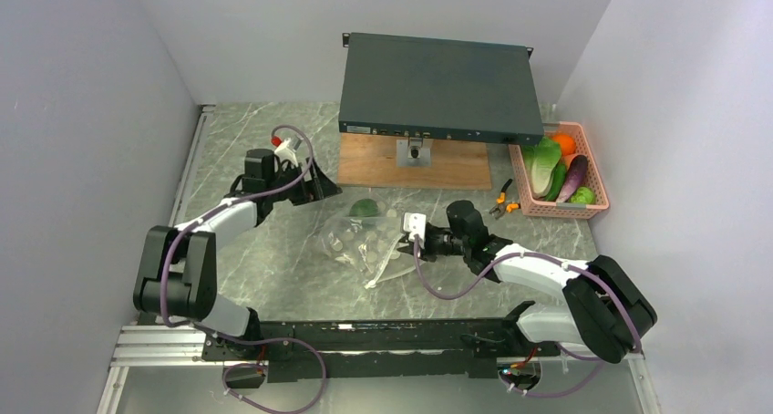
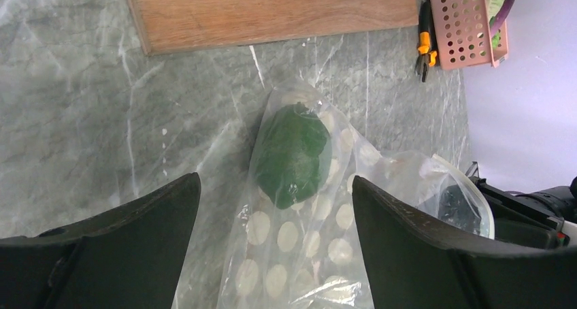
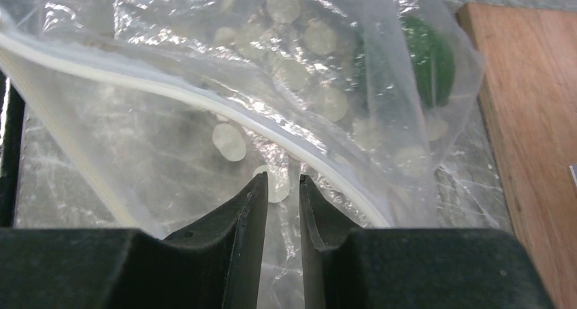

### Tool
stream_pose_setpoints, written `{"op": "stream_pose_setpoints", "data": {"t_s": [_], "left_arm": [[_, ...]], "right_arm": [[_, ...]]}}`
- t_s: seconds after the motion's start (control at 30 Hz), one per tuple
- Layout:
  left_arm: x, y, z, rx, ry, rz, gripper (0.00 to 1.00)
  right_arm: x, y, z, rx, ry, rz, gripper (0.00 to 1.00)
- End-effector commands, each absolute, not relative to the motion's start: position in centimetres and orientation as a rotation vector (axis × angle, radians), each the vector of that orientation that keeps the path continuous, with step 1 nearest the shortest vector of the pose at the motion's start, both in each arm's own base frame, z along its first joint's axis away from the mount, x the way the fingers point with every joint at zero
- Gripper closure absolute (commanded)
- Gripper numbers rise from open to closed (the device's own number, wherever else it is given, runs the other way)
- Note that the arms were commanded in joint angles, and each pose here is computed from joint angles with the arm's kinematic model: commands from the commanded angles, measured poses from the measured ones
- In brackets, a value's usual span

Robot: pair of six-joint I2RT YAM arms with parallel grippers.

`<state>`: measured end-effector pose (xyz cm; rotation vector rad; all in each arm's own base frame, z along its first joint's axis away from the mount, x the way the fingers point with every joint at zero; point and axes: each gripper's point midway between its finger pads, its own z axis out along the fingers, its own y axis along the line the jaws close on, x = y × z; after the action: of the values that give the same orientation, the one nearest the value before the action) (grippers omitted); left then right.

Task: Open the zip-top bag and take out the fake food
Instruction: Adjust the fake vegetable in the zipper food storage bag.

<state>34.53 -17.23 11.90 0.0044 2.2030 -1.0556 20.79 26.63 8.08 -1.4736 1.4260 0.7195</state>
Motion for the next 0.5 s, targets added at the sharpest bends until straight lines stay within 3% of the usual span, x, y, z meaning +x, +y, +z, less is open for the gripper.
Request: {"op": "stream_pose_setpoints", "data": {"t_s": [0.0, 0.07, 0.17, 0.27, 0.47], "left_arm": [[35.7, -19.5, 13.9, 0.091, 2.148, -1.127, 0.15], [35.6, -20.5, 13.2, 0.114, 2.172, -1.140, 0.17], [35.4, -21.8, 11.5, 0.121, 2.223, -1.171, 0.31], [35.1, -22.4, 9.3, 0.112, 2.287, -1.171, 0.37], [34.4, -23.1, 6.9, 0.126, 2.360, -1.176, 0.54]], "right_arm": [[23.0, 27.4, 10.4, -1.338, 1.416, 0.681, 0.75], [23.9, 27.1, 10.1, -1.314, 1.434, 0.632, 0.77], [24.5, 27.1, 9.6, -1.355, 1.413, 0.581, 0.82], [24.5, 27.4, 8.9, -1.426, 1.384, 0.564, 0.87], [24.3, 28.8, 8.3, -1.536, 1.270, 0.548, 0.89]]}}
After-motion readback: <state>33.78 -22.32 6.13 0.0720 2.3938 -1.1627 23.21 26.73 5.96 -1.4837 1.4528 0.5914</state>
